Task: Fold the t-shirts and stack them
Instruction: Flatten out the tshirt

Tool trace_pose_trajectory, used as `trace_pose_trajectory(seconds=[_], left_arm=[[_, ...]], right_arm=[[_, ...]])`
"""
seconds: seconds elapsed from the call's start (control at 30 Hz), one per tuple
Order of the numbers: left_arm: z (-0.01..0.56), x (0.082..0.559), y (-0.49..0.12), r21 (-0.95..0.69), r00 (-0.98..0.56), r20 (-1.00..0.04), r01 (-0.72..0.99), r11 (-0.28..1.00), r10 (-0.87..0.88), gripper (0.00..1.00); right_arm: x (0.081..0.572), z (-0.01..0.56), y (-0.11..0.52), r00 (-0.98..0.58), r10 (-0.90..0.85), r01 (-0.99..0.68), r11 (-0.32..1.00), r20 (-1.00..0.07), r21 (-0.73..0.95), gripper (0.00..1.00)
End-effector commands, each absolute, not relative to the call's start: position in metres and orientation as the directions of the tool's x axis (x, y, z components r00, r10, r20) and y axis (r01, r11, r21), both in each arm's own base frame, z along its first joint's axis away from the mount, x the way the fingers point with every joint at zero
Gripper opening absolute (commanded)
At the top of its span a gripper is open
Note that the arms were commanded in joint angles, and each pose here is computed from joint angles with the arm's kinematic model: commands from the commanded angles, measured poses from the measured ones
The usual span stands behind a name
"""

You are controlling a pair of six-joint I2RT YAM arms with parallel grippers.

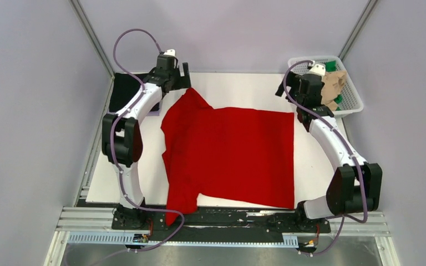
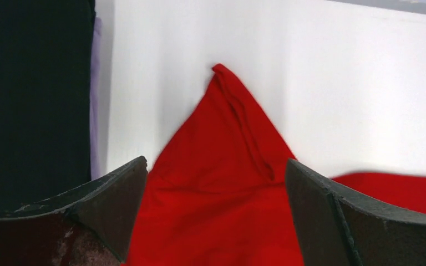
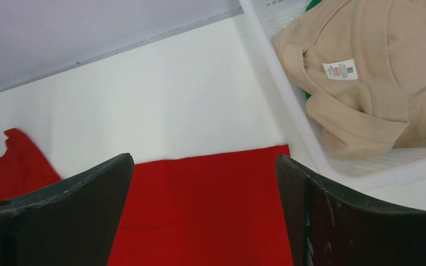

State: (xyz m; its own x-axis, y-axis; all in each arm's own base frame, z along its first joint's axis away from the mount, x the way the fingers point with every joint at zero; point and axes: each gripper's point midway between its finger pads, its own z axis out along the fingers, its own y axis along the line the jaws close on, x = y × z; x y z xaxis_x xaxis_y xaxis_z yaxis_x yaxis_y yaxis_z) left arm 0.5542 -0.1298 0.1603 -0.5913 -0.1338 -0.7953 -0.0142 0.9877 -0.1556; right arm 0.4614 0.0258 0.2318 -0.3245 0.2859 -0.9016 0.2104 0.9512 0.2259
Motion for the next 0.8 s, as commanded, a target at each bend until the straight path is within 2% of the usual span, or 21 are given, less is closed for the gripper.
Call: trace_pose_trajectory(seconds=[0.0, 0.07, 0.3, 0.47, 0.77], left_arm=[[0.189, 0.522, -0.161, -0.310, -0.594, -0.777, 0.073, 0.948, -0.208, 1.00], [0.173, 0.505, -0.173, -0.374, -0.639, -0.732, 0.085, 0.923, -0.238, 1.00], [0.144, 0.498, -0.208, -0.561, -0.702, -0.613, 0.065, 0.825, -0.362, 1.00], [0.108, 0.505, -0.223, -0.617, -0.741, -0.531, 0.006, 0.787, -0.411, 1.00], [0.065, 0.524, -0.243, -0.650, -0.767, -0.465, -0.042, 0.759, -0.441, 1.00]], right_arm=[[0.435, 0.233, 0.050, -0.348, 0.331, 0.118, 0.944, -0.877, 0.310, 1.00], [0.422, 0.226, 0.059, -0.374, 0.353, 0.099, 0.935, -0.858, 0.341, 1.00], [0.391, 0.170, 0.103, -0.540, 0.358, 0.029, 0.913, -0.762, 0.408, 1.00], [0.386, 0.129, 0.103, -0.612, 0.360, 0.086, 0.915, -0.704, 0.393, 1.00], [0.386, 0.082, 0.099, -0.689, 0.335, 0.136, 0.931, -0.642, 0.340, 1.00]])
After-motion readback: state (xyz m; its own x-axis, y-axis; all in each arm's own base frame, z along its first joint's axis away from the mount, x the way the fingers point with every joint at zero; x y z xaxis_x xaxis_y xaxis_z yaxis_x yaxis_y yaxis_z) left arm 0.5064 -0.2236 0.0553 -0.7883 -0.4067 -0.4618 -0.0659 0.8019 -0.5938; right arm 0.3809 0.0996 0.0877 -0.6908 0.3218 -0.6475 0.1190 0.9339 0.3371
